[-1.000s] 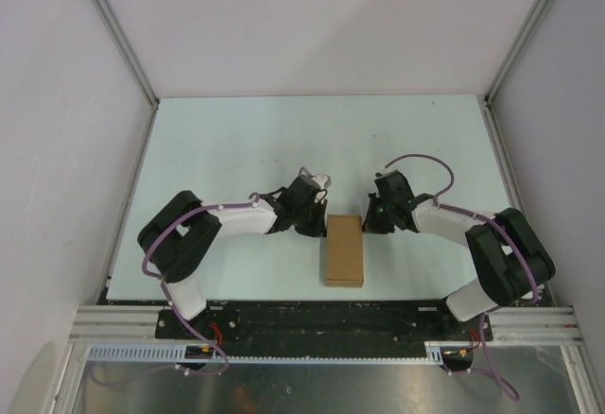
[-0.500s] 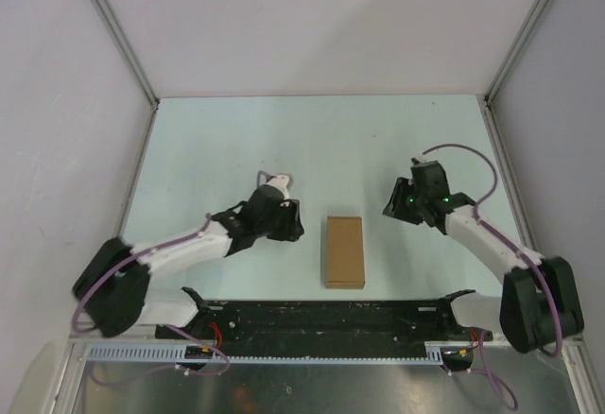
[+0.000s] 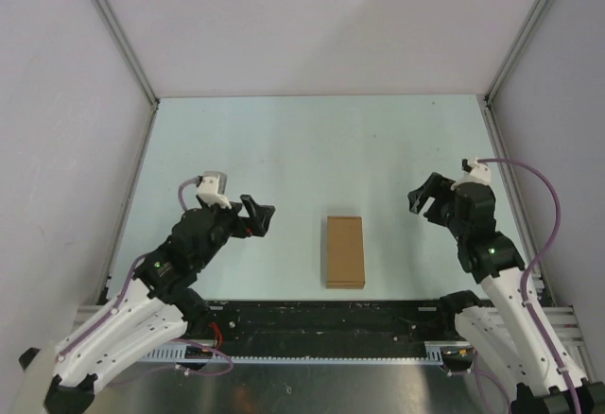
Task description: Fold the paper box
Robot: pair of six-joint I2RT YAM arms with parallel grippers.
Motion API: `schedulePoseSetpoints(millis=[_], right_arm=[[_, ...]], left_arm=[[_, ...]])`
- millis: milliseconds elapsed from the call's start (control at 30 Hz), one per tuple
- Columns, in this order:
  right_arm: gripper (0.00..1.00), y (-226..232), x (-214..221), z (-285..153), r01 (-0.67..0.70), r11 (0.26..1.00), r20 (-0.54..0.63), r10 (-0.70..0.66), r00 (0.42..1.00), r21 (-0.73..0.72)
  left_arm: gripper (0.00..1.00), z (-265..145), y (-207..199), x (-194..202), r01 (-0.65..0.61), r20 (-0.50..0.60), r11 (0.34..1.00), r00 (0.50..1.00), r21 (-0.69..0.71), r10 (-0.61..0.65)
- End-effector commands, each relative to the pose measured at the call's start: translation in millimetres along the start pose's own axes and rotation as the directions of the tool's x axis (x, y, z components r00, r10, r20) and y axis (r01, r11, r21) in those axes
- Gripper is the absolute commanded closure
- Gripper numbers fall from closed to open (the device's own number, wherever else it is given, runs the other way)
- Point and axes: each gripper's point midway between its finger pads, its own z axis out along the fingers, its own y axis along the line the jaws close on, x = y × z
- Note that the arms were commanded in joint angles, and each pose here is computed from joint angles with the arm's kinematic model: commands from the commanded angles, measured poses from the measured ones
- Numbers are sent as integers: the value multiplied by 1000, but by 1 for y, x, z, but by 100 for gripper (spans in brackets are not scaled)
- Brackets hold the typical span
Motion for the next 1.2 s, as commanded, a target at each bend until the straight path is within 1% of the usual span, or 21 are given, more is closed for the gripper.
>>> schedulePoseSetpoints(millis=[0,67,100,133,167,267,333,367,467,633,867,1167], right_arm=[[20,-5,4,-7,61,997,65,-58,996,-41],[19,1,2,-12,58,995,101,-49,994,-87],[19,0,7,-11,75,992,102,-64,993,-102],[18,7,3,-12,79,987,133,-60,989,-137],[17,8,6,-12,86,983,138,-64,988,-160],[16,7,11,-10,72,980,179,-39,983,-184],[15,5,16,-8,67,979,187,-31,982,-191],[13,5,15,-7,64,979,193,-26,981,-194],[13,1,18,-2,54,983,184,-20,983,-178],[12,-4,19,4,42,989,179,-16,984,-145],[12,-6,20,8,48,990,184,-23,983,-134],[11,-6,19,12,57,990,186,-32,982,-129]], left_arm=[[0,-17,24,0,11,50,997,999,-75,-8],[0,-23,33,-4,25,79,993,997,-114,-16],[0,-25,37,-2,17,67,991,998,-132,-9],[0,-26,37,-4,14,72,991,997,-136,-5],[0,-26,39,-3,1,65,989,998,-145,9],[0,-24,40,1,-18,36,988,999,-155,24],[0,-23,40,3,-24,15,987,1000,-162,27],[1,-23,41,4,-20,9,986,1000,-167,22],[0,-23,42,6,-10,10,985,1000,-173,11],[1,-28,41,0,-9,37,987,999,-163,15],[0,-36,44,-6,-3,75,987,997,-160,16],[0,-36,45,-5,1,70,986,998,-167,11]])
